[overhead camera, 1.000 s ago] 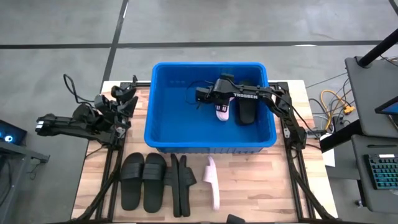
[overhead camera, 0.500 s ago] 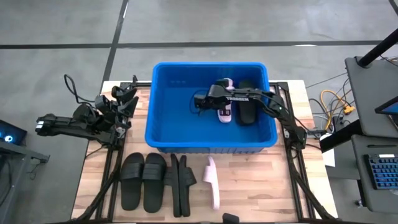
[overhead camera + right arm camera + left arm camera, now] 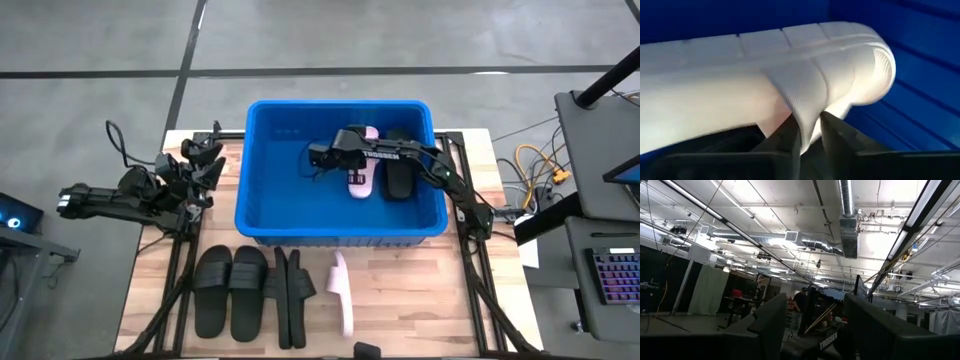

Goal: Pick and place slides into bin
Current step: Put the pink slide into the blue bin

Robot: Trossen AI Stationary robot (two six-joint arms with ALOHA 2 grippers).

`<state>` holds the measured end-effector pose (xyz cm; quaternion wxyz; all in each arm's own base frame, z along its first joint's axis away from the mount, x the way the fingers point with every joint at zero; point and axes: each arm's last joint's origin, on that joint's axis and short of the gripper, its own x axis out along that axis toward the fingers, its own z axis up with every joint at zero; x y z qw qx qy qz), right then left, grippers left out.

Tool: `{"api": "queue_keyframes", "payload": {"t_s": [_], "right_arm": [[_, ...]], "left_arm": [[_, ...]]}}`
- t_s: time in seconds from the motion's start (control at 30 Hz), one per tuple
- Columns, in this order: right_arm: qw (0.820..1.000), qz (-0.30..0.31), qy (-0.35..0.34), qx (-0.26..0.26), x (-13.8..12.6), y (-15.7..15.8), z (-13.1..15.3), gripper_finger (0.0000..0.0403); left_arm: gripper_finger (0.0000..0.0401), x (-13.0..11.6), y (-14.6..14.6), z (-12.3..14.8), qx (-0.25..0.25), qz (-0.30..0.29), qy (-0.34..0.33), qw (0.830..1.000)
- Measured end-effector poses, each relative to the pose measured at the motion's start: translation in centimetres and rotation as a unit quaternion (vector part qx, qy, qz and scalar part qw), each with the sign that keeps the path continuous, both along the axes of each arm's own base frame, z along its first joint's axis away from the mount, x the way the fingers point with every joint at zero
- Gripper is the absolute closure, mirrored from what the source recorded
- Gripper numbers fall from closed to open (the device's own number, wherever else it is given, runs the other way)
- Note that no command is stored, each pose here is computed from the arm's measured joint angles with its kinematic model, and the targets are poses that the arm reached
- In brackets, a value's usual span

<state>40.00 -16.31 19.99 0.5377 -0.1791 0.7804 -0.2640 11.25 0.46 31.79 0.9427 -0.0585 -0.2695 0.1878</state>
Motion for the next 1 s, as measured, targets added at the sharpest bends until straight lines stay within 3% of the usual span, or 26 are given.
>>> {"api": "queue_keyframes", "payload": {"t_s": [0.13, 0.43, 0.63, 0.83, 1.0], "right_arm": [[0.999, -0.003, -0.017, 0.042, 0.1, 0.1, 0.8, 0.027], [0.998, 0.016, -0.016, 0.06, 0.3, 0.2, 1.6, 0.0174], [0.996, 0.001, -0.052, 0.07, 0.5, 0.3, 2.6, 0.0168], [0.964, -0.01, -0.19, 0.184, 0.3, 0.1, 5.2, 0.0183], [0.954, 0.019, -0.245, 0.174, -0.2, -0.2, 7.1, 0.0197]], "left_arm": [[0.0217, -0.1, 0.0, 0.0, 0.0, 0.0, -0.002, 1.0], [0.0217, -0.2, 0.0, 0.1, -0.001, 0.0, -0.007, 1.0], [0.0217, -0.3, 0.0, 0.1, -0.001, 0.0, -0.008, 1.0], [0.0217, -0.5, 0.0, 0.2, -0.001, 0.0, -0.01, 1.0], [0.0217, -0.7, 0.0, 0.3, -0.001, 0.0, -0.014, 1.0]]}}
